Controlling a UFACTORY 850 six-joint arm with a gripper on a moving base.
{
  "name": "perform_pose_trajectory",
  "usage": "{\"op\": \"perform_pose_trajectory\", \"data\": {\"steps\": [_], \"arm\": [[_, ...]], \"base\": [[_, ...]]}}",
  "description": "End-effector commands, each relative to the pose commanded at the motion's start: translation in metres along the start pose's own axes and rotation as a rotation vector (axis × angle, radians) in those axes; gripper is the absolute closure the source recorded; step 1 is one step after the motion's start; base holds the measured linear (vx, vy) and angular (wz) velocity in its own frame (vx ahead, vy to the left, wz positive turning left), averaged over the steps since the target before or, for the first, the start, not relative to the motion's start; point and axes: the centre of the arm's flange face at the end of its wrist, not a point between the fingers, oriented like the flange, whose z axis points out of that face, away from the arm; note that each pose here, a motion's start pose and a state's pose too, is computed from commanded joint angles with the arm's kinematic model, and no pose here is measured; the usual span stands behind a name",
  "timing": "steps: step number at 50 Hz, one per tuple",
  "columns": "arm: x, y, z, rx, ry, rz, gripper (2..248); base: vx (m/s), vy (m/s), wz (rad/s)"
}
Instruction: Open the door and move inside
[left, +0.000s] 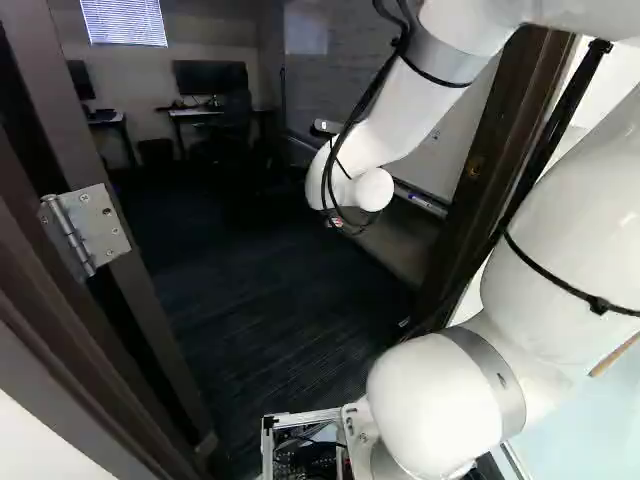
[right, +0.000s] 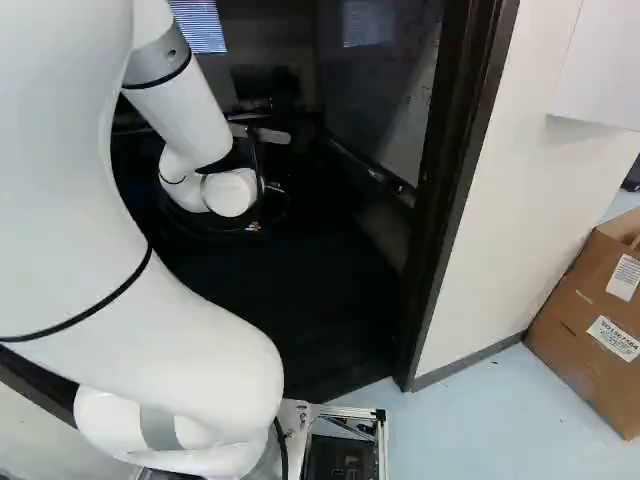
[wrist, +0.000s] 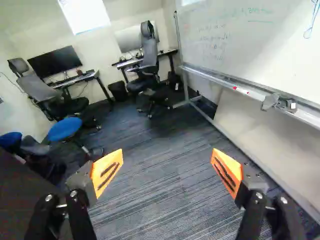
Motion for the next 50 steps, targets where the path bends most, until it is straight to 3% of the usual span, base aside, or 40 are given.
{"op": "perform_pose_trajectory", "data": {"steps": [31,50], "arm": [[0.005,0.04,-0.013,-0.083,0.019,0.011,3],[0.005,0.044,-0.014,-0.092,0.02,0.012,3]], "base": [[0.0,0.0,0.0],[0.0,0.0,0.0]]}}
